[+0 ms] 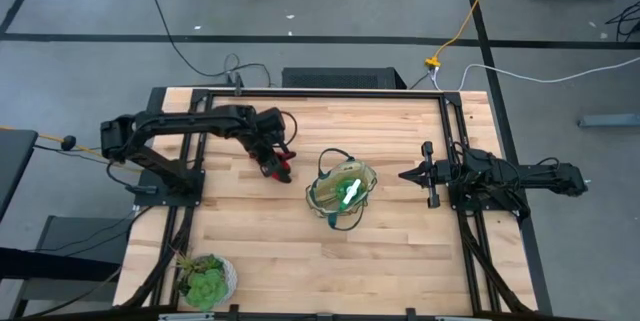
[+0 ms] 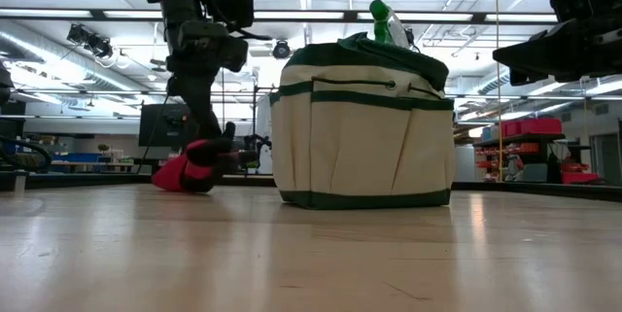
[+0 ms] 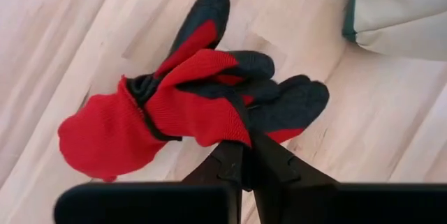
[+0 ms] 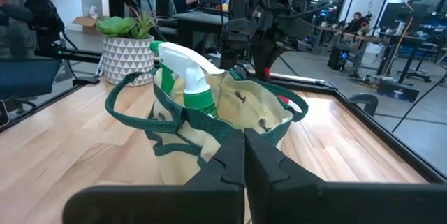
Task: Pick & Place Garden tools in Gardening bag
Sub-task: Put the red gloves into the light brown and green gardening bag
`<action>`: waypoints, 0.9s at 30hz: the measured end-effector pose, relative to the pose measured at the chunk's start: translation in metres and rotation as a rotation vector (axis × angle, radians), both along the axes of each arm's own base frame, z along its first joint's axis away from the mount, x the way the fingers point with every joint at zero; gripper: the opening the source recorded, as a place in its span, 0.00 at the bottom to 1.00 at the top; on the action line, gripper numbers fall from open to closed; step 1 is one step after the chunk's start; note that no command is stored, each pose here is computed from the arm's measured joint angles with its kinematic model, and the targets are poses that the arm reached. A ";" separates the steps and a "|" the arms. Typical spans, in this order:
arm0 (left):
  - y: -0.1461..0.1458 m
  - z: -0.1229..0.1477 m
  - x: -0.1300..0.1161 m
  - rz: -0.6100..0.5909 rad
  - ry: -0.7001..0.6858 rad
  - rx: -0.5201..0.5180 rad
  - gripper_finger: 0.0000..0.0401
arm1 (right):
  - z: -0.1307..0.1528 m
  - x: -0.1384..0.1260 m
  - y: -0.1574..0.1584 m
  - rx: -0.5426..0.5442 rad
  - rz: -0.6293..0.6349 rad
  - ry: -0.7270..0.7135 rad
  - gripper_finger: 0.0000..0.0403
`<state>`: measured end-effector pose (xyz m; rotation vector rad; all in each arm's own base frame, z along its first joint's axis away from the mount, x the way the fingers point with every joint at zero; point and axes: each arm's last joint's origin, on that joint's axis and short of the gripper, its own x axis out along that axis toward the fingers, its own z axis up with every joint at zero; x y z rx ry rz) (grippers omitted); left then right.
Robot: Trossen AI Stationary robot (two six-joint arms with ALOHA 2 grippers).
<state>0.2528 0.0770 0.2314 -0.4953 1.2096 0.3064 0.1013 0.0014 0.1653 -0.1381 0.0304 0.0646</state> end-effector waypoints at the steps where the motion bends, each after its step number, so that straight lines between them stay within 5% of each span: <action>1: 0.000 0.000 0.000 -0.006 -0.003 0.002 0.06 | 0.000 0.000 0.000 0.000 0.000 0.000 0.00; 7: 0.000 0.000 0.001 -0.054 -0.017 0.024 0.15 | 0.000 0.000 0.000 0.000 0.000 0.000 0.00; 22: -0.003 0.019 0.010 -0.219 -0.098 0.118 0.60 | 0.000 0.000 0.000 0.000 0.000 0.000 0.00; 27: -0.002 0.033 0.015 -0.393 -0.145 0.215 0.64 | 0.000 0.000 0.000 0.000 0.000 0.000 0.00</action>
